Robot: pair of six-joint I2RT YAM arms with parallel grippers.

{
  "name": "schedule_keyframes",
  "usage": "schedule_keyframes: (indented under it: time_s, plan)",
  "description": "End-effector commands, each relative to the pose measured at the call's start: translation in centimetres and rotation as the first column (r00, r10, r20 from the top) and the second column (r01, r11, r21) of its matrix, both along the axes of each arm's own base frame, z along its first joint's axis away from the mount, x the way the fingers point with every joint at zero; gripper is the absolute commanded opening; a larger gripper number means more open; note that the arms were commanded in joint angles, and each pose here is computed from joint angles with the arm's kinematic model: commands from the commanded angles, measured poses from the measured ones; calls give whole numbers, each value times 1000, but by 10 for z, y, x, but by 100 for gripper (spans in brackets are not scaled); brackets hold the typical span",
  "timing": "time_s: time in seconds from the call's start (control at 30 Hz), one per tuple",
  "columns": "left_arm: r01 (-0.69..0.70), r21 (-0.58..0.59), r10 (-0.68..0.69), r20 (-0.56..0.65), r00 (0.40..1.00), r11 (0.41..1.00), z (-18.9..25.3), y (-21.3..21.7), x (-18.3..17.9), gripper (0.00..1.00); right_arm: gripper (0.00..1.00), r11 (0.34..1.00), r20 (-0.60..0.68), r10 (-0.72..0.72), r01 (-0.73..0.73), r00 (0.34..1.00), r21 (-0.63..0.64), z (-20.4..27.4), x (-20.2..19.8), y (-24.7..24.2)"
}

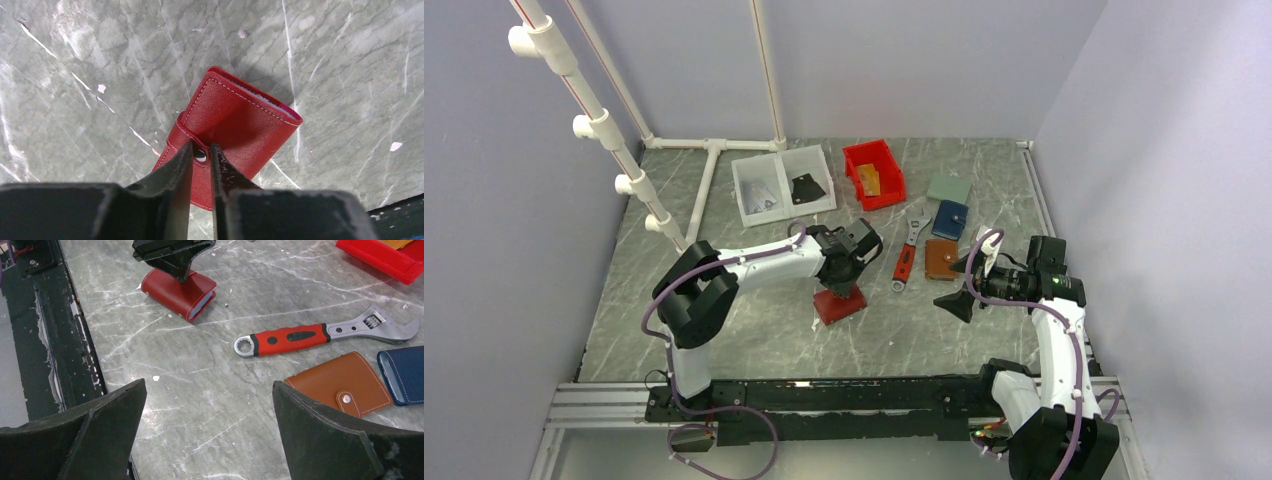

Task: Take the credit cards out of the card holder
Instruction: Open the card holder at the center of the board.

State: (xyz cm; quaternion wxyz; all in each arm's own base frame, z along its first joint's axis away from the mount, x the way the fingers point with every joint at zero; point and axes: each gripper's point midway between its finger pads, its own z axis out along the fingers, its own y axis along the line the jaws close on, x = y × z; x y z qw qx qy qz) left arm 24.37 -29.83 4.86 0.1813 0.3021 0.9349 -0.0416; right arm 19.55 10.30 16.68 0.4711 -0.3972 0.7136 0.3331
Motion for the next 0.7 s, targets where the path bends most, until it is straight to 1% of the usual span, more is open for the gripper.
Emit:
schedule_keyframes:
  time_s: [0.0, 0.1, 0.13, 0.3, 0.43, 0.5, 0.67]
  plan:
    - [-21, 27, 20, 19, 1000, 999, -6, 3, 5, 16, 100, 1000, 66, 16, -15, 998, -5, 6, 4, 0]
    - [-36, 16, 35, 23, 999, 999, -1, 4, 4, 1, 100, 1000, 66, 17, -17, 998, -5, 6, 4, 0]
    - [-42, 10, 42, 25, 999, 999, 1, 4, 4, 0, 100, 1000, 66, 18, -17, 998, -5, 6, 3, 0]
    - [-86, -90, 87, 8, 996, 992, 13, -6, -3, 0, 100, 1000, 71, 24, -24, 997, -3, 8, 2, 1]
    - [-159, -196, 156, -31, 987, 968, 27, -19, -8, 0, 100, 999, 80, 51, -51, 996, -1, 8, -2, 5]
    - [-194, -263, 186, -56, 981, 945, 36, -28, -11, 0, 100, 997, 84, 77, -77, 993, -6, 6, -4, 9]
    - [-291, -437, 259, -134, 957, 851, 66, -49, -15, 0, 100, 988, 57, 155, -154, 986, -20, 0, -9, 24]
